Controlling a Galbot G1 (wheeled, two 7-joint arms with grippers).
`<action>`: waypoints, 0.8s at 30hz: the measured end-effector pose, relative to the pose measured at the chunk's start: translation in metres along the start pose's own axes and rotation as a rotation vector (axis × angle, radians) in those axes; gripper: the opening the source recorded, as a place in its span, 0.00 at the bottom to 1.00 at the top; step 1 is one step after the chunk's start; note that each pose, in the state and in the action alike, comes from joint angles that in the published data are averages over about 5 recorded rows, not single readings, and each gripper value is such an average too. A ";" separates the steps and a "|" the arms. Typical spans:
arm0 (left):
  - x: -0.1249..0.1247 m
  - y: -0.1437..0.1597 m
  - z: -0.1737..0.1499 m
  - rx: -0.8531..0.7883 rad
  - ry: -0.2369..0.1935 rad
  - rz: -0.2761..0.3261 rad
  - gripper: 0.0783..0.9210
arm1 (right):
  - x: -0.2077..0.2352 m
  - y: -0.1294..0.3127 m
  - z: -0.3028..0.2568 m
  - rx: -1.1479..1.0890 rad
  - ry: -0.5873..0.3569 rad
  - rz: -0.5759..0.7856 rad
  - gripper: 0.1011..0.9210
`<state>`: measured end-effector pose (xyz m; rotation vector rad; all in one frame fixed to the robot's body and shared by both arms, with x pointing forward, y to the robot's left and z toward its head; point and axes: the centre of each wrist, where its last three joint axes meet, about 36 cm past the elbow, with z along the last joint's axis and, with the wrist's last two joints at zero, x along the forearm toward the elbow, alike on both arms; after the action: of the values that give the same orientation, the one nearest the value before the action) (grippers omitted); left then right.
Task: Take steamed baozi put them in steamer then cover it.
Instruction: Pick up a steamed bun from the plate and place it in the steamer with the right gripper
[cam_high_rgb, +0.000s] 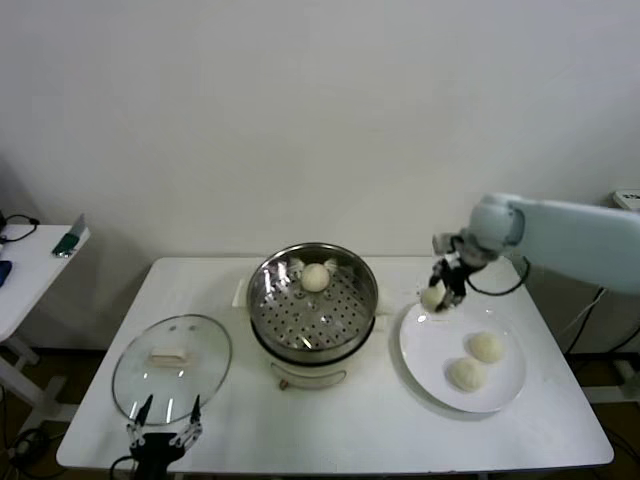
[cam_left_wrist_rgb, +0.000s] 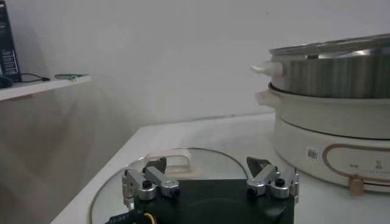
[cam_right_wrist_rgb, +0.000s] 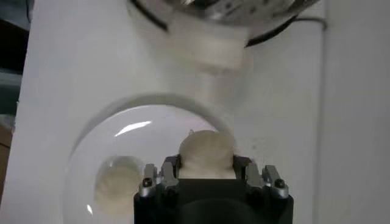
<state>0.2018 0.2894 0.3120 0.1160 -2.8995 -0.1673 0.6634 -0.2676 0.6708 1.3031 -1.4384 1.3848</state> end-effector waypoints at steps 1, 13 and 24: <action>0.000 0.001 0.000 -0.001 -0.001 0.000 0.88 | 0.011 -0.005 -0.011 0.008 -0.013 0.010 0.60; -0.002 0.002 -0.005 -0.003 -0.019 0.002 0.88 | 0.039 -0.011 -0.165 0.116 -0.146 0.023 0.60; -0.001 0.002 -0.006 -0.003 -0.022 0.001 0.88 | -0.025 0.004 -0.246 0.170 -0.125 -0.013 0.60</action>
<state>0.2044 0.2906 0.3181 0.1127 -2.9207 -0.1738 0.6322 -0.0228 0.6815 1.5280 -1.4148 1.4655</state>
